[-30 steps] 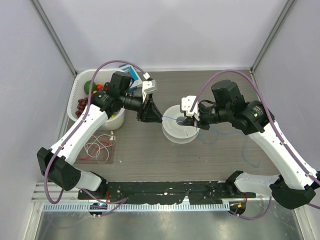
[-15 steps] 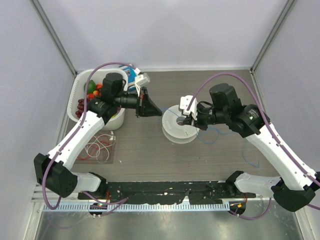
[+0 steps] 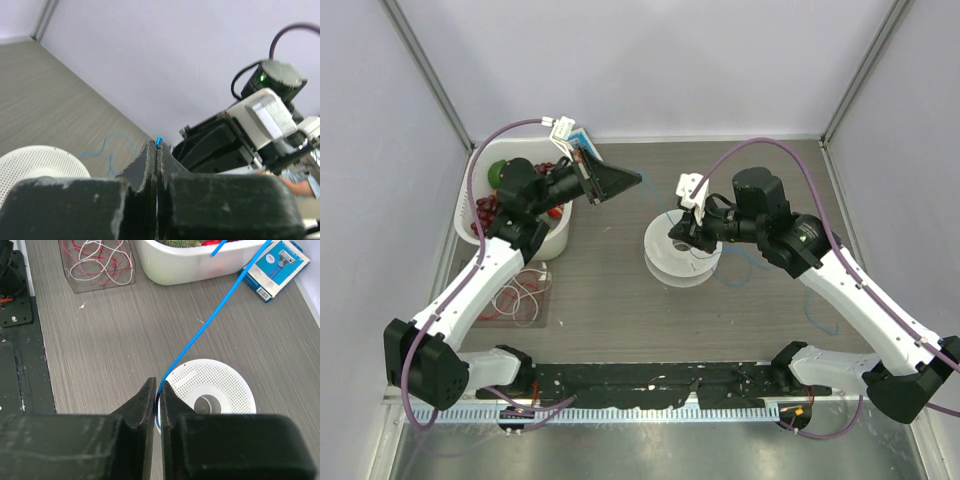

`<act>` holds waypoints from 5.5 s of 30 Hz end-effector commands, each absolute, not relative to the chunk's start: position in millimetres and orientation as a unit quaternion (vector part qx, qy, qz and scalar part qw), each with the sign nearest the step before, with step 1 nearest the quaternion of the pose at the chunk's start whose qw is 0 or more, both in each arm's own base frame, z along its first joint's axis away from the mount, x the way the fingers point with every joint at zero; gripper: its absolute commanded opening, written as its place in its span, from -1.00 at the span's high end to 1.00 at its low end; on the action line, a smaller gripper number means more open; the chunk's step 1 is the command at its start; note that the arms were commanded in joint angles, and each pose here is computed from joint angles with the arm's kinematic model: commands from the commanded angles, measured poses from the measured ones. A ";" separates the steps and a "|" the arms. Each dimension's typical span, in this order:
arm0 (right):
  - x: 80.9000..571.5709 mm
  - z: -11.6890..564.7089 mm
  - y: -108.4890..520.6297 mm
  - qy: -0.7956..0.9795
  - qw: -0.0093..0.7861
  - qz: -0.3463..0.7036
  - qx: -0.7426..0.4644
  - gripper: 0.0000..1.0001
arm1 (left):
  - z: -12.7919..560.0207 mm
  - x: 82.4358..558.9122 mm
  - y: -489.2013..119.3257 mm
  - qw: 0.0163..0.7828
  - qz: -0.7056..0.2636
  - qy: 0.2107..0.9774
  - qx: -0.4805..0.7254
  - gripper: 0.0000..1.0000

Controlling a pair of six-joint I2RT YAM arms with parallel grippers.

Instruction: Wrap the cables

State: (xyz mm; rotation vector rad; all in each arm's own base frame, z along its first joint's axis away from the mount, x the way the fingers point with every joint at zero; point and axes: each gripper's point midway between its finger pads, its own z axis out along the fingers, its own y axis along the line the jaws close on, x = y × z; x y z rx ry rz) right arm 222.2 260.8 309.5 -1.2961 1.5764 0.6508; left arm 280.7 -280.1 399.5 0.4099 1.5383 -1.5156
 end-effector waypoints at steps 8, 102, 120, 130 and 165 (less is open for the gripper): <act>270.3 341.6 248.6 0.717 0.554 0.231 -0.355 -0.15 | 443.3 294.7 -261.6 0.537 -0.613 0.571 0.101 1.00; 409.0 394.0 123.8 0.689 0.666 0.126 -0.259 0.99 | 173.3 331.9 -274.1 0.227 -0.430 0.868 0.101 -0.99; 392.9 378.2 55.9 0.725 0.653 0.090 -0.201 0.99 | 96.6 357.4 -362.0 0.171 -0.528 0.830 0.053 -0.32; 375.5 393.9 68.6 0.715 0.653 0.128 -0.217 0.99 | 150.8 331.8 -358.1 0.238 -0.472 0.821 0.217 1.00; 226.5 226.4 259.7 0.712 0.332 0.318 -0.531 0.99 | 170.0 186.3 -248.1 0.331 -0.272 0.598 0.677 0.78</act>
